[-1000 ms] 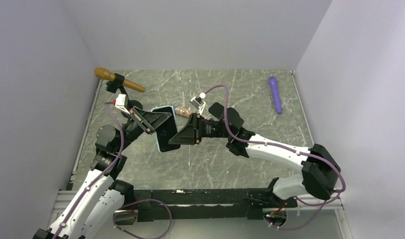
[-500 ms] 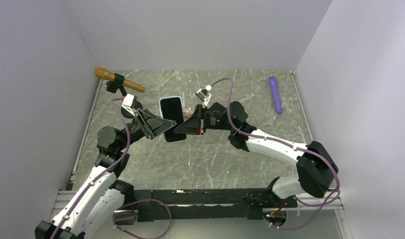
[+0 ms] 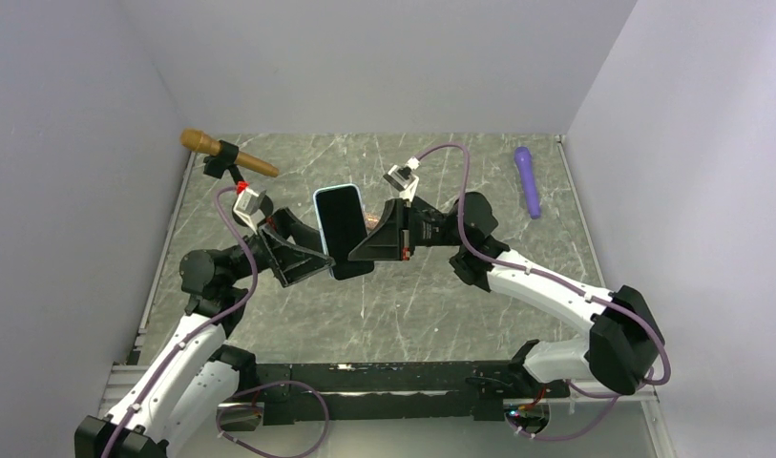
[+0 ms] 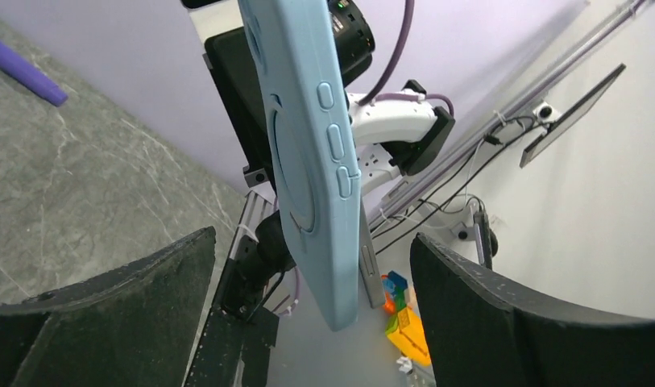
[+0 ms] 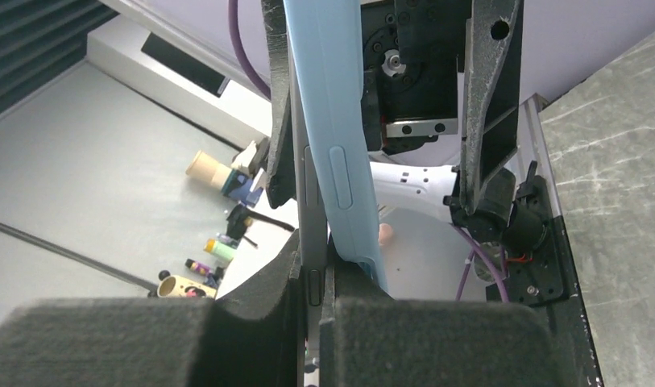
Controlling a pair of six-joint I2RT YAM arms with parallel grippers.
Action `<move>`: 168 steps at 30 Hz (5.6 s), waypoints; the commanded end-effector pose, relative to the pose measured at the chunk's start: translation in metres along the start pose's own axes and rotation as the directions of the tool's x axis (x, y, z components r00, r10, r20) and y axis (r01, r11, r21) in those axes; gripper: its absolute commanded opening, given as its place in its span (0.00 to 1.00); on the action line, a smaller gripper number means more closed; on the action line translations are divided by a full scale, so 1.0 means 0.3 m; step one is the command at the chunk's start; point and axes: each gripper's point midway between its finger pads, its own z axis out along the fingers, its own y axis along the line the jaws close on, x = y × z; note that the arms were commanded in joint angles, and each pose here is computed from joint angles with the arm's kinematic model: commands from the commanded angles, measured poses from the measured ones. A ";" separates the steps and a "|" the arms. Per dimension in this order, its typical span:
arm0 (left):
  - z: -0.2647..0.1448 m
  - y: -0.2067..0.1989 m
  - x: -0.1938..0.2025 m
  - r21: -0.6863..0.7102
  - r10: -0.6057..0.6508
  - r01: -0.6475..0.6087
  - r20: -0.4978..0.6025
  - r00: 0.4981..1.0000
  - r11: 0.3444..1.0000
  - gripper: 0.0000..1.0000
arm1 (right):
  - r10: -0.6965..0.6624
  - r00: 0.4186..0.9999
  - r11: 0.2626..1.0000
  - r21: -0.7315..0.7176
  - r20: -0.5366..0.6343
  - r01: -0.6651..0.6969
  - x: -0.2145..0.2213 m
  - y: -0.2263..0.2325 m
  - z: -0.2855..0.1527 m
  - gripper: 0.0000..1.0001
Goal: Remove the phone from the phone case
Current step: Remove the phone case from the phone, then place the phone case at the center of the board, then place the phone at the center of the board.
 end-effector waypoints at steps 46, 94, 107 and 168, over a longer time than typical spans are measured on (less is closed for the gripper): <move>-0.018 0.024 -0.031 -0.187 0.217 -0.235 -0.114 0.970 0.954 0.49 | -0.143 0.989 0.989 -0.046 -0.021 0.142 -0.001 0.101 0.035 0.00; -0.464 0.902 0.308 -0.892 -0.566 0.031 -0.258 0.783 0.450 0.00 | -0.261 0.963 0.802 0.539 -0.068 0.256 0.029 -0.212 -0.297 0.00; -0.516 0.959 0.319 -0.926 -0.583 -0.014 -0.250 0.773 0.378 0.26 | -0.237 0.969 0.809 0.540 -0.066 0.234 0.038 -0.247 -0.294 0.00; -0.455 0.259 -0.552 -0.950 0.721 -0.302 -0.156 0.675 0.077 0.94 | 0.007 0.088 0.826 0.055 -0.996 0.561 0.691 -0.781 -0.431 0.00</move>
